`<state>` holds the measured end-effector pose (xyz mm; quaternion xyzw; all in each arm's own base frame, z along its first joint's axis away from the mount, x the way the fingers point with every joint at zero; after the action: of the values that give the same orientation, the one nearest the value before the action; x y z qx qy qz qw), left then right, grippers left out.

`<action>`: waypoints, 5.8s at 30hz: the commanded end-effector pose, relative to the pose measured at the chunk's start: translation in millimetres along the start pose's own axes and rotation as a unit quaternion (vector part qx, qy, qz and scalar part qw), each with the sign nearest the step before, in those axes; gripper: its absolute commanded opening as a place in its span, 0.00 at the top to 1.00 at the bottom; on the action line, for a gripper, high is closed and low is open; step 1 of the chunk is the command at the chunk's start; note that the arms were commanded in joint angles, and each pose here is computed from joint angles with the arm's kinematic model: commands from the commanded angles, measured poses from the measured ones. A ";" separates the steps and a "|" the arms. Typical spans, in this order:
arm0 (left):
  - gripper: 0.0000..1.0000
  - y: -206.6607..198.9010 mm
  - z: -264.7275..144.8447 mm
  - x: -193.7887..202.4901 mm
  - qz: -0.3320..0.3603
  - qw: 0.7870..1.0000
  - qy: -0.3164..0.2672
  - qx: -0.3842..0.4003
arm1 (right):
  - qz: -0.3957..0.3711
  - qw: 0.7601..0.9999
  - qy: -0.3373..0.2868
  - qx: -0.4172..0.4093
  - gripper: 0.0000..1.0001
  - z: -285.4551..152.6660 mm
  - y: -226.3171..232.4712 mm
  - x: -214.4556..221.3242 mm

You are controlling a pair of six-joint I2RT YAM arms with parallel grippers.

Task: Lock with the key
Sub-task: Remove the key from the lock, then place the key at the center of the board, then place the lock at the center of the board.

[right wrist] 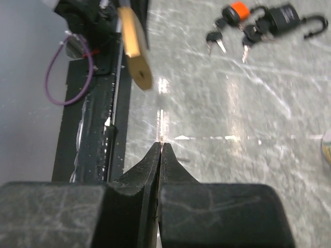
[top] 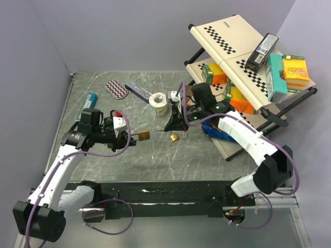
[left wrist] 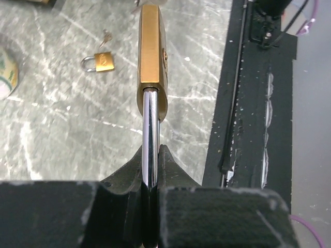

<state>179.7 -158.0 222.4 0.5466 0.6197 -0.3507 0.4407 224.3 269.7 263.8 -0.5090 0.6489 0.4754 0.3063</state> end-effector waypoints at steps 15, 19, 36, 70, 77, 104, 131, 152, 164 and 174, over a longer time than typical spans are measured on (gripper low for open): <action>0.99 59.9 -22.2 -2.7 -0.056 0.994 -0.053 -0.074 | 0.258 0.949 0.026 0.179 1.00 85.2 -123.7 77.3; 0.99 60.5 -22.1 -0.7 -0.060 0.994 -0.051 -0.076 | 0.276 0.941 0.036 0.194 1.00 92.2 -136.7 91.6; 0.99 54.6 -21.2 10.7 -0.051 0.996 -0.034 -0.070 | 0.301 0.924 0.074 0.226 1.00 99.5 -155.9 131.2; 0.99 35.2 -11.5 25.9 -0.004 0.996 0.005 0.086 | 0.117 0.991 -0.047 -0.050 0.10 54.2 -19.6 -8.5; 0.99 32.5 -5.7 13.4 -0.012 0.995 -0.011 0.101 | 0.103 0.992 -0.041 -0.060 0.10 80.1 -14.4 -16.2; 0.86 37.1 -0.2 9.6 -0.067 0.991 -0.014 0.117 | 0.067 0.993 -0.040 -0.087 1.00 104.8 -4.6 -27.4; 0.04 132.7 -29.2 -24.3 -0.689 0.647 -0.112 -0.307 | 0.324 0.915 -0.146 0.194 1.00 82.0 -83.6 -62.8; 0.01 118.8 11.3 -14.4 -0.734 0.616 -0.112 -0.264 | 0.343 0.913 -0.143 0.168 1.00 123.9 -61.3 -81.4; 0.10 116.5 17.8 0.4 -0.770 0.573 -0.097 -0.263 | 0.353 0.907 -0.143 0.181 1.00 125.7 -61.2 -79.6; 0.31 109.3 23.0 6.8 -0.787 0.560 -0.095 -0.241 | 0.343 0.912 -0.138 0.176 1.00 126.2 -58.9 -74.9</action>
<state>292.2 -155.0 209.7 -0.3025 0.8335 -0.4259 0.1799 286.1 400.3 216.3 -0.1080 0.8526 0.4463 0.2494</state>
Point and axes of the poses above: each gripper's point midway between its finger pads, its own z axis out along the fingers, its own y axis along the line the jaws close on, x = y × z, the point moved 3 cm from there along -z, back along the fingers, and after that the axes turned 9 degrees about z, right-handed, at the moved point
